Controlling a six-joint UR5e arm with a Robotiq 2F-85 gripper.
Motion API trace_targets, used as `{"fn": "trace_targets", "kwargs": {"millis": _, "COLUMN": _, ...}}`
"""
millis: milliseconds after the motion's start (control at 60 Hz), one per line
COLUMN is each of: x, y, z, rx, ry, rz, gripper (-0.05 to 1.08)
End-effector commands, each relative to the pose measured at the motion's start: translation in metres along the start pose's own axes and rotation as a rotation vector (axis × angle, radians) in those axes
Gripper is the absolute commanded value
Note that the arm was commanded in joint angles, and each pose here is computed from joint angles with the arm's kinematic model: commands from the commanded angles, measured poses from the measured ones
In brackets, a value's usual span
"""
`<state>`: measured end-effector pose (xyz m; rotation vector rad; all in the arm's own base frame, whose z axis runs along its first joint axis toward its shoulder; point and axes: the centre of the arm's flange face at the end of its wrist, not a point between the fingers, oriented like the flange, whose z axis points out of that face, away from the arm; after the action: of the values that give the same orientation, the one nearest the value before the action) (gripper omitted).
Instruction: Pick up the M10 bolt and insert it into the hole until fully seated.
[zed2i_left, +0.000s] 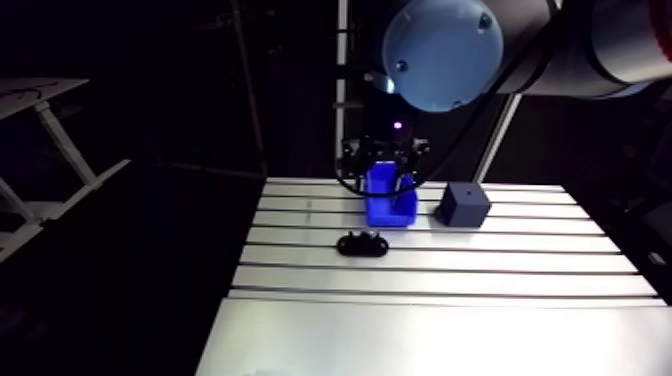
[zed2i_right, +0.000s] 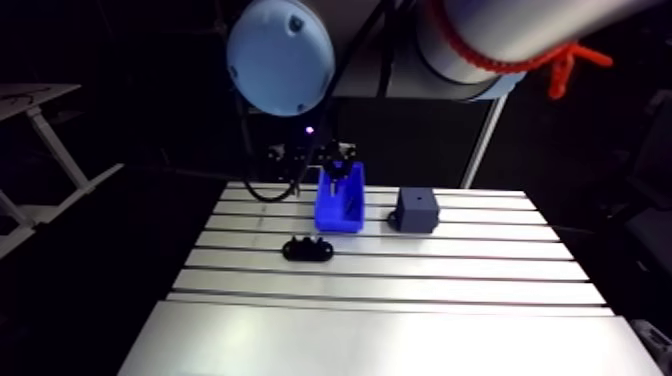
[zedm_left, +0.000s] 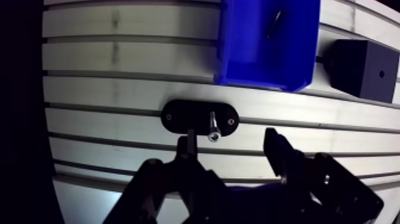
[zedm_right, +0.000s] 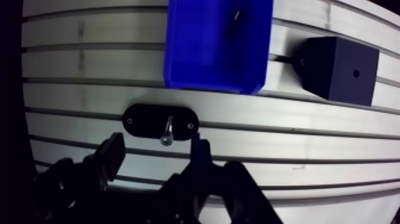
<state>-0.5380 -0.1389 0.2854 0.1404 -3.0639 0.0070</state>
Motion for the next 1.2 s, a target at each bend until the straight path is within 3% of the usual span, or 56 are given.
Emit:
{"fn": "trace_targets", "kwargs": {"millis": 17, "x": -0.003, "y": 0.0, "z": 0.011, "rx": 0.0, "ry": -0.019, "rz": 0.001, "gripper": 0.38}}
{"fn": "trace_targets", "kwargs": {"millis": 1200, "x": -0.02, "y": -0.002, "z": 0.053, "rx": 0.005, "ry": -0.088, "rz": -0.001, "gripper": 0.43}}
